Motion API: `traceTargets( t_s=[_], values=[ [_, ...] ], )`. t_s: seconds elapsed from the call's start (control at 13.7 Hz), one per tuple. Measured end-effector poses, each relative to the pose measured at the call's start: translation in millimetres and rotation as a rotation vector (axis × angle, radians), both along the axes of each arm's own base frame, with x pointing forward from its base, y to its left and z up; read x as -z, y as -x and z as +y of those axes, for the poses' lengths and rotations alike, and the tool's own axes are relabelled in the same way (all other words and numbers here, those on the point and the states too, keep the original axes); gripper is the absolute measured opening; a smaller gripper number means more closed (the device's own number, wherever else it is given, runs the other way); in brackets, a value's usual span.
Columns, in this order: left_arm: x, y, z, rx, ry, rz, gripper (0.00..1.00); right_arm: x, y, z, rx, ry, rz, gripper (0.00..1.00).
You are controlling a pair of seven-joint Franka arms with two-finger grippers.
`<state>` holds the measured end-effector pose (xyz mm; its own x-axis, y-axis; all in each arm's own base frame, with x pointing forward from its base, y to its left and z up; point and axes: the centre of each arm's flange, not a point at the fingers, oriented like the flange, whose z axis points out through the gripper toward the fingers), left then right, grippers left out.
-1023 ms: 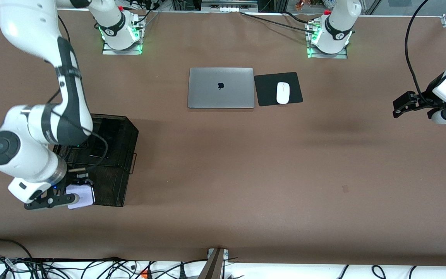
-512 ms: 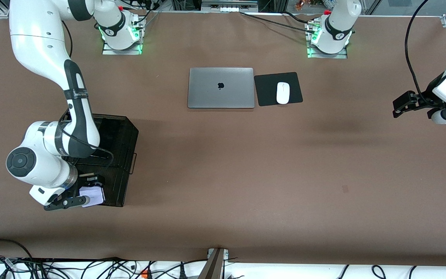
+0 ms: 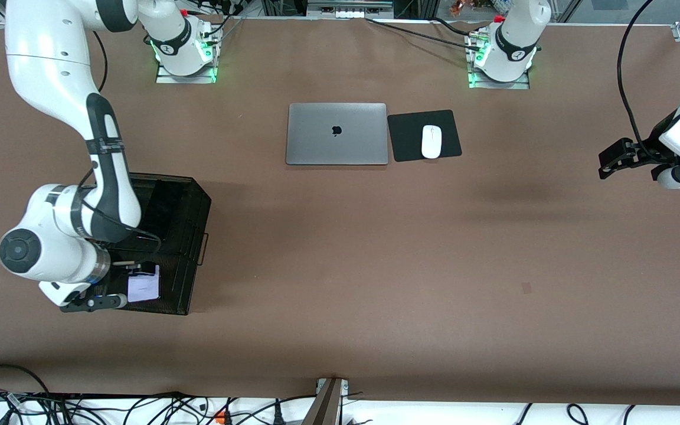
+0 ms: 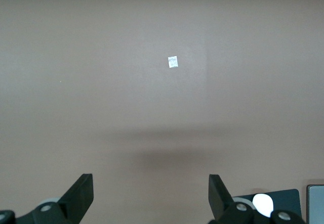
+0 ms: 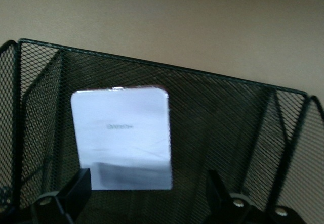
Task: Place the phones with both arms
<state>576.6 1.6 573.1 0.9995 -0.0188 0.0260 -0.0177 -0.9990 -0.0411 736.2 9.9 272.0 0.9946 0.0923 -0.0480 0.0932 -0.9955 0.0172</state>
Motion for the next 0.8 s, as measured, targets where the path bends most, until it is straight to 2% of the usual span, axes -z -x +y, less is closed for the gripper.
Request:
traceTargets(
  t_s=[0.29,0.58,0.8],
  values=[
    [0.1,0.2,-0.1,0.000,0.000,0.002,1.00,-80.1,13.0,-10.0,0.017,-0.023,0.036,1.00],
    [0.2,0.4,-0.1,0.000,0.000,0.004,1.00,-183.4,44.0,-23.3,0.024,-0.027,0.042,1.00],
    [0.3,0.4,-0.3,0.000,0.000,0.004,1.00,-233.5,71.8,-28.5,0.021,-0.013,0.057,1.00]
  ],
)
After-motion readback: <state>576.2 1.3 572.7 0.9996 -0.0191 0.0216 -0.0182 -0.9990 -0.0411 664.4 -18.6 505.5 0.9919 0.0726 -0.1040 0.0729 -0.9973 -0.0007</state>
